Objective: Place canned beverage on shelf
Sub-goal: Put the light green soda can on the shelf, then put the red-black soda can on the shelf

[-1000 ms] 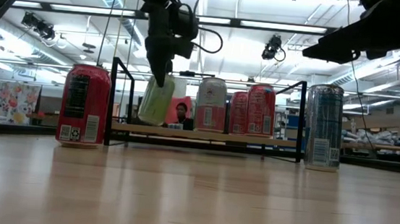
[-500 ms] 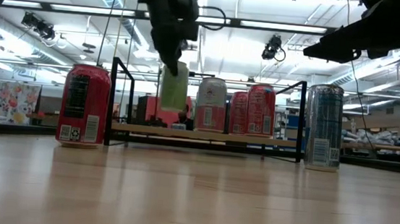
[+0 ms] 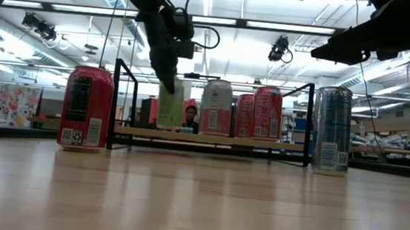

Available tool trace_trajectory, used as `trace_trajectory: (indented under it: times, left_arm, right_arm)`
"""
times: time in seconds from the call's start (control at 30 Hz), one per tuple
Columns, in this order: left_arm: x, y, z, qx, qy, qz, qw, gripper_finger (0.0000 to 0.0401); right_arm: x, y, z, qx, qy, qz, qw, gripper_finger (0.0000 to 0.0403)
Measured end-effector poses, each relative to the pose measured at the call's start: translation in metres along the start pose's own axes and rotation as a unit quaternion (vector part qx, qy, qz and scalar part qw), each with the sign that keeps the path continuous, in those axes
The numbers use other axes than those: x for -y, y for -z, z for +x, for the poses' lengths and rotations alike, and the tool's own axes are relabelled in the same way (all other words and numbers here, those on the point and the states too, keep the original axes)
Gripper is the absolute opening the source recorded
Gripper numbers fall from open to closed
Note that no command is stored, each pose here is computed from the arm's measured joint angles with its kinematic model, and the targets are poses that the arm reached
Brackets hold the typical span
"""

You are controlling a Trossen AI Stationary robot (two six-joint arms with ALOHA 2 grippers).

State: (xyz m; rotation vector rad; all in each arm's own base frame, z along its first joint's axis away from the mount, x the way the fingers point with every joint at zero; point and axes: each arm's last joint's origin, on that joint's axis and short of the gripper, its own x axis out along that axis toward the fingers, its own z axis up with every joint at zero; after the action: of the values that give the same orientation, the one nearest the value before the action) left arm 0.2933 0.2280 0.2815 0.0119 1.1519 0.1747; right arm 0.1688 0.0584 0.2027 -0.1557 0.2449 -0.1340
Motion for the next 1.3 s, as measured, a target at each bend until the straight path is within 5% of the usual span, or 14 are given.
trace_trajectory:
  times: [0.37,0.8,1.13,1.3]
  left_arm:
    - [0.001,0.005,0.008,-0.012,-0.012,0.011,1.0,0.0321]
    - [0.002,-0.001,0.005,-0.013,-0.034,-0.008,0.999,0.0397]
    - [0.017,-0.031,-0.044,-0.02,-0.094,0.02,0.995,0.0398]
    - [0.048,-0.048,-0.076,-0.012,-0.073,-0.008,0.997,0.0398]
  right_arm:
    - [0.0,0.0,0.0,0.0,0.0,-0.001,1.0,0.0364]
    - [0.0,0.0,0.0,0.0,0.0,-0.001,1.0,0.0364]
    - [0.0,0.0,0.0,0.0,0.001,-0.001,1.0,0.0364]
    - [0.0,0.0,0.0,0.0,0.001,-0.001,1.0,0.0364]
